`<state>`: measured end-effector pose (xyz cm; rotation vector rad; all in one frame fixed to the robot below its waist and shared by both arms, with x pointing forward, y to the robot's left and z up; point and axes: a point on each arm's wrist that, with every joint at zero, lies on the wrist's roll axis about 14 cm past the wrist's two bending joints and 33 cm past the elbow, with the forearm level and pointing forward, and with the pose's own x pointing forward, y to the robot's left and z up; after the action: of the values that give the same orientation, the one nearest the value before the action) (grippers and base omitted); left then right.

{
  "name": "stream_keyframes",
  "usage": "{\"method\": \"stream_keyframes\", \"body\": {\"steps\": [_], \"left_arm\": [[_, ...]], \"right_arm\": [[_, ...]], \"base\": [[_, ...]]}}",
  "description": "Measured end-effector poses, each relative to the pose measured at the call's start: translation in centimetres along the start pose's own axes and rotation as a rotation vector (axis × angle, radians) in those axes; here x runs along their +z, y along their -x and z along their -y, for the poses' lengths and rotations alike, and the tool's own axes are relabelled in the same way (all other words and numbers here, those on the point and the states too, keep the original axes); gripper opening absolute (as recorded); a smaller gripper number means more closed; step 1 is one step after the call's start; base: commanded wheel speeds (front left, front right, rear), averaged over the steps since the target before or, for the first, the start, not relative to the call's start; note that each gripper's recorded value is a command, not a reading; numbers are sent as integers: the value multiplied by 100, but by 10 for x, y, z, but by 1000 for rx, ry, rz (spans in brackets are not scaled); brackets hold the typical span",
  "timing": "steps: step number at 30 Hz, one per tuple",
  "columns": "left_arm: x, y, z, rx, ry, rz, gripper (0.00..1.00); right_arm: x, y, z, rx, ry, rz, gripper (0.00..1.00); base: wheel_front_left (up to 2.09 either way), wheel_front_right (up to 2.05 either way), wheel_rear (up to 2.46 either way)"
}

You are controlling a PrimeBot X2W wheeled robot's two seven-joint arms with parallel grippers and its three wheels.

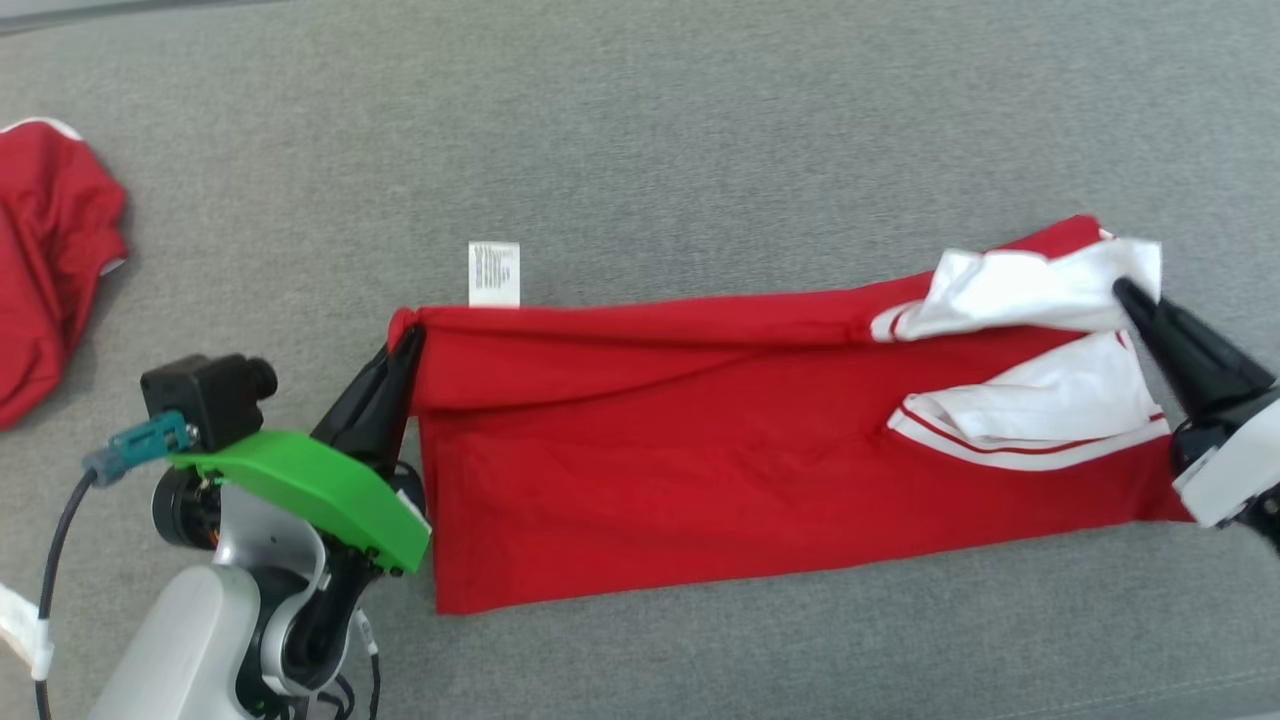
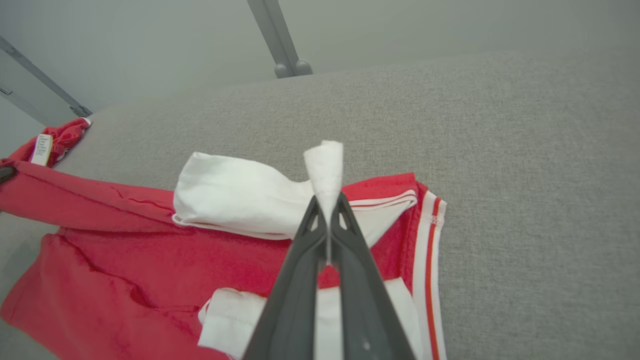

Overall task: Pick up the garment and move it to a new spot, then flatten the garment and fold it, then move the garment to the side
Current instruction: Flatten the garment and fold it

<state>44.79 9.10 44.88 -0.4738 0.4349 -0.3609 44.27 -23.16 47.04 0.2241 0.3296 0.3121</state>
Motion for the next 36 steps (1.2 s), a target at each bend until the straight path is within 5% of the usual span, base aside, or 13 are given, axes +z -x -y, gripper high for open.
{"method": "stream_keyframes", "body": {"steps": [12, 13, 14, 15, 16, 20, 25, 30, 36], "left_arm": [[-17, 3, 10, -59, -53, 4, 0], [-19, 4, 9, -59, -59, 0, 10], [-22, 6, 9, -64, -74, -1, 33], [-25, 8, 9, -69, -86, 0, 71], [-28, 10, 9, -75, -91, -6, 100], [-59, 27, 9, -101, -113, -78, 100], [-86, 62, -24, 38, -153, -94, 100], [-75, 97, -58, 258, -136, 73, 100], [-19, 114, -46, 354, -148, 343, 100]], "right_arm": [[-24, 19, -4, -52, -10, -28, 0], [-25, 18, -3, -52, 3, -32, 0], [-26, 18, -3, -55, 14, -35, 14], [-28, 17, -1, -59, 23, -41, 74], [-29, 17, 0, -61, 34, -48, 100], [-33, 23, 5, -83, 45, -64, 100], [-34, 46, 15, -128, 33, -70, 100], [-20, 74, 42, -238, 18, -8, 100], [-31, 92, 56, -330, -47, -6, 100]], "base": [[0, 0, 0], [0, 0, 0], [0, 0, 0], [0, 0, 0], [0, 0, 0], [0, 0, 0], [0, 0, 0], [0, 0, 0], [0, 0, 0]]}}
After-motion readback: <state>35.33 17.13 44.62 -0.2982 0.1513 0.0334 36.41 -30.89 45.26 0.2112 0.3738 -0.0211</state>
